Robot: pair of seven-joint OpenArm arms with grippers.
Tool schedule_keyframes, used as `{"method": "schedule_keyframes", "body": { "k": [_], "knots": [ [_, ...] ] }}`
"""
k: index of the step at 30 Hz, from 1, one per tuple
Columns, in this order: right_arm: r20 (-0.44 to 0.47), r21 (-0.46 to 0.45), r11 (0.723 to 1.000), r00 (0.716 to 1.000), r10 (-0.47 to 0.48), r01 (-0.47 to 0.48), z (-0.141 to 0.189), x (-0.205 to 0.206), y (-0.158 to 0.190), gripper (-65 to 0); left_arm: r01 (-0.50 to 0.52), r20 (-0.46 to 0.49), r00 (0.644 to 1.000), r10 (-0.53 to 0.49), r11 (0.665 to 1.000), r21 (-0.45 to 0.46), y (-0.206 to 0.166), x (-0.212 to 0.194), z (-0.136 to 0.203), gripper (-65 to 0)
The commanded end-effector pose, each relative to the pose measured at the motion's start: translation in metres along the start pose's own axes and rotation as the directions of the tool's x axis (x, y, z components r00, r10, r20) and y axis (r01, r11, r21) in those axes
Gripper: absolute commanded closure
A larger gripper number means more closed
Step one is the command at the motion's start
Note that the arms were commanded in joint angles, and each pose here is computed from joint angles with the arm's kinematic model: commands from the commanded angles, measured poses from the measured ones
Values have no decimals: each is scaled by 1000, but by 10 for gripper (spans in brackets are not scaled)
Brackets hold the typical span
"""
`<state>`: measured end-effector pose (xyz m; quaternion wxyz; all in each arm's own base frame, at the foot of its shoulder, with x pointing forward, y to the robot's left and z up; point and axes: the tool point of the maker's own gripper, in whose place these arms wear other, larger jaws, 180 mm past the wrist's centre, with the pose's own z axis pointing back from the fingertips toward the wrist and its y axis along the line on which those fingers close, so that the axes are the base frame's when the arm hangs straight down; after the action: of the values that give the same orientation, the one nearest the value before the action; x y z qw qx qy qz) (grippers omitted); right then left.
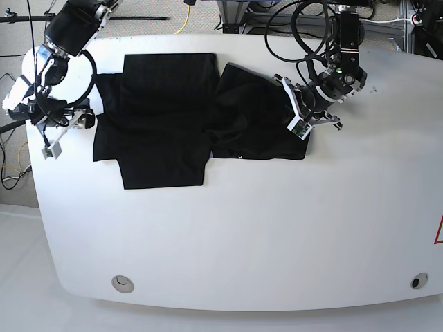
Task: Fold the T-shirt properly
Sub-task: 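Grasp the shirt's edge with the right gripper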
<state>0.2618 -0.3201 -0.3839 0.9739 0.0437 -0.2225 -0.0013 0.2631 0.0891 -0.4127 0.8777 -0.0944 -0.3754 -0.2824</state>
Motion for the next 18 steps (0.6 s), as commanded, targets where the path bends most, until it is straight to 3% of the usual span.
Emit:
{"method": "schedule_keyframes", "body": {
  "k": [1, 10, 14, 18],
  "knots": [
    [86, -41, 999, 996, 18, -15, 20, 31, -10, -481, 25, -74, 997, -24, 999, 23, 5, -14, 1, 0],
    [126, -2, 1000, 992, -17, 18, 17, 44, -7, -481, 24, -73, 997, -22, 999, 23, 4, -14, 1, 0],
    [138, 96, 994, 989, -56, 43, 7, 42, 7, -481, 24, -73, 997, -22, 999, 23, 4, -14, 1, 0],
    [127, 228, 969, 984, -126, 95, -6, 30, 22, -480, 24, -73, 997, -22, 999, 23, 4, -14, 1, 0]
  ]
}}
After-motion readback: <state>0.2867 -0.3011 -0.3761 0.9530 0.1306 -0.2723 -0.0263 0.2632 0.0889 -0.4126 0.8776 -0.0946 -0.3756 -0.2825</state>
